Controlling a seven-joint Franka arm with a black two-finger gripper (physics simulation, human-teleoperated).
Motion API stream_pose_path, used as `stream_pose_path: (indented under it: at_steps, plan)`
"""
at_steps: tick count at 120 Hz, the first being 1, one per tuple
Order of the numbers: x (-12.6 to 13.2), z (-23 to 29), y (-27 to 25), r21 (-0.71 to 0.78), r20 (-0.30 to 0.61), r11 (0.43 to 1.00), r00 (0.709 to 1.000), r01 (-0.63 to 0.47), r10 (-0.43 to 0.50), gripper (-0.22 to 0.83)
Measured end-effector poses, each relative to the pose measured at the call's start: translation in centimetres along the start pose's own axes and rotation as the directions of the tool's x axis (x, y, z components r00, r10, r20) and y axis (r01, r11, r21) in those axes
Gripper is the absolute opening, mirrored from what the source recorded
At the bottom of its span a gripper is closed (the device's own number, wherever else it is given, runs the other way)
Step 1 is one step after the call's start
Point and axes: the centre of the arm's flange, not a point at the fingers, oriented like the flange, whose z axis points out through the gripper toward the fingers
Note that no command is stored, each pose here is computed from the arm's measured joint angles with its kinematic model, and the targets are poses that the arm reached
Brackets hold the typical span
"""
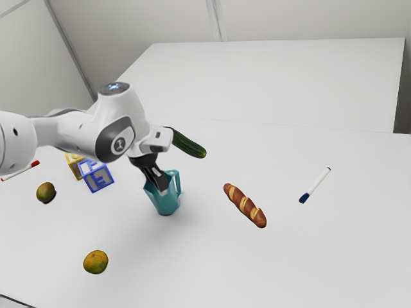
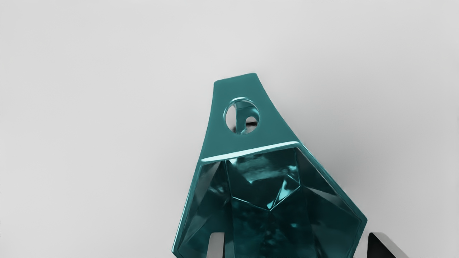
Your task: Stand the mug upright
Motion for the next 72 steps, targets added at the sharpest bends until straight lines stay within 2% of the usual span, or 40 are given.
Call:
stream_pose_path:
  at_steps: [13, 22, 50, 72]
  plan:
    - [1.6, -2.8, 2.1, 0.021, -0.024, 0.999, 0.999, -0.043, 0.044, 0.48]
    - [2.8, -5.8, 1.8, 0.035, -0.051, 0.999, 0.998, -0.034, 0.036, 0.51]
    - [3.9, -13.5, -1.9, 0.011, -0.054, 0.984, 0.983, 0.177, -0.176, 0.58]
    - [4.7, -18.2, -2.2, -0.011, -0.037, 0.959, 0.958, 0.283, -0.283, 0.60]
